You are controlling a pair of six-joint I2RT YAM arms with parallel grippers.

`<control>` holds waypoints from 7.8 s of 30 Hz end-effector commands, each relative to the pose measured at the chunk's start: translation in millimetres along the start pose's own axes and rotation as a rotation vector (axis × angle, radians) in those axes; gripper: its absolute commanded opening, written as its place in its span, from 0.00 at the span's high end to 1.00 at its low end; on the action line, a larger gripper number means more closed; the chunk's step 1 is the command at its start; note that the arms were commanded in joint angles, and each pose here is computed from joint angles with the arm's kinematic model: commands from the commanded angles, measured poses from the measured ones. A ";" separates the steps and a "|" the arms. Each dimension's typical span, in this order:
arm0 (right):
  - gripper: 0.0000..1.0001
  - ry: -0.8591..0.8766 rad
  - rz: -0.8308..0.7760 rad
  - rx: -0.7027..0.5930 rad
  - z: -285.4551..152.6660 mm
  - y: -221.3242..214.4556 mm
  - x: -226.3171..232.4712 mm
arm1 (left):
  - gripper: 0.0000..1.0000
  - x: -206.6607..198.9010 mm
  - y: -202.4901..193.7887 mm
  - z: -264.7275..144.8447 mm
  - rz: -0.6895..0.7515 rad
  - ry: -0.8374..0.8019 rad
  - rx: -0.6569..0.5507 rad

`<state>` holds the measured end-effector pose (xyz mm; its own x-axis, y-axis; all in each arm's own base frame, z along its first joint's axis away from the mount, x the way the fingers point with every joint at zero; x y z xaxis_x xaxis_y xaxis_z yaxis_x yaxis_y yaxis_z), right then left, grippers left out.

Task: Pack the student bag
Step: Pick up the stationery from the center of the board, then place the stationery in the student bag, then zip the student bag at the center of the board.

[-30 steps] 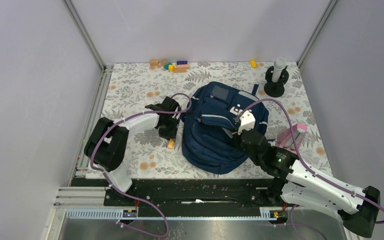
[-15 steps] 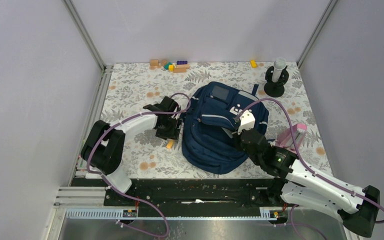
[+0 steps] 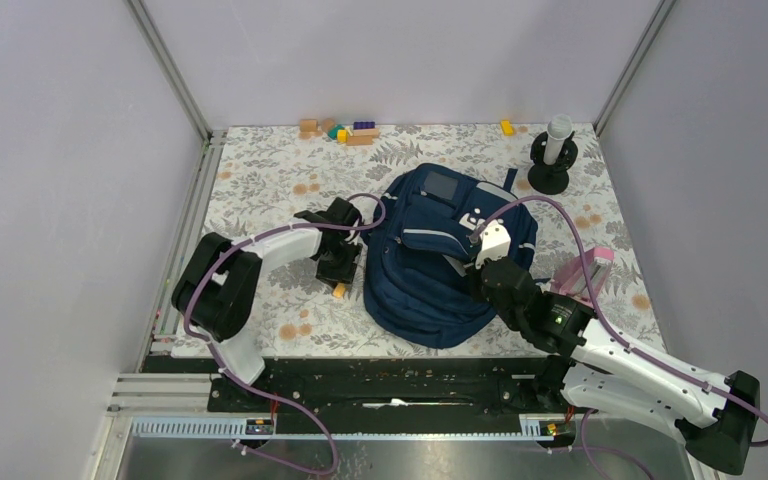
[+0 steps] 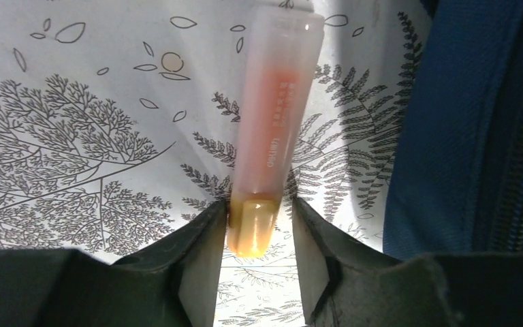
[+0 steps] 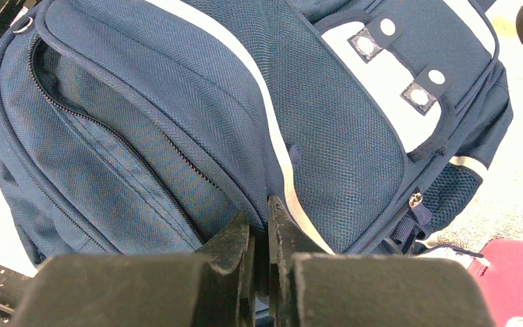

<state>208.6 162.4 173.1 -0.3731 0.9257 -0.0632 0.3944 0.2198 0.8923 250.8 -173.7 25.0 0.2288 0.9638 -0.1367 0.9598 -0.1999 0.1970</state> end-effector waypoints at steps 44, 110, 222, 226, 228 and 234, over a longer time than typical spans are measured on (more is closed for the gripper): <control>1.00 0.033 0.062 -0.072 -7.4 57.1 13.2 | 1.00 -201.2 -74.8 -187.1 -0.016 -0.681 -0.317; 1.00 0.019 0.059 -0.067 0.3 30.3 14.2 | 0.14 -218.9 88.0 -158.2 -0.304 -0.829 -0.618; 1.00 0.220 -0.107 0.058 39.6 -4.1 37.5 | 1.00 -137.7 35.9 -128.6 0.626 -0.595 -0.291; 0.97 0.185 -0.113 0.061 38.9 -4.3 31.9 | 1.00 -118.2 36.1 -127.7 0.589 -0.480 -0.343; 0.79 0.175 -0.101 0.066 33.9 -3.4 28.7 | 1.00 -112.8 37.6 -128.3 0.588 -0.447 -0.375; 0.22 0.142 0.025 0.047 1.3 12.4 8.1 | 1.00 -106.2 44.2 -129.7 0.583 -0.400 -0.429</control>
<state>217.7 181.1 148.9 -0.5205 0.8505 -0.0755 0.4290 0.3369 0.8381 243.1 -265.2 161.5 0.7991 0.5460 -0.2518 0.5581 -0.5177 0.6485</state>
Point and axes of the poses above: each gripper's point midway between its finger pads, its own z axis out along the fingers, its own x axis along the line the jaws close on, y = z × x, the point moved 1 cm from there along -z, back along the fingers, and after that the axes turned 2 degrees about -z, right-handed, at the moved point
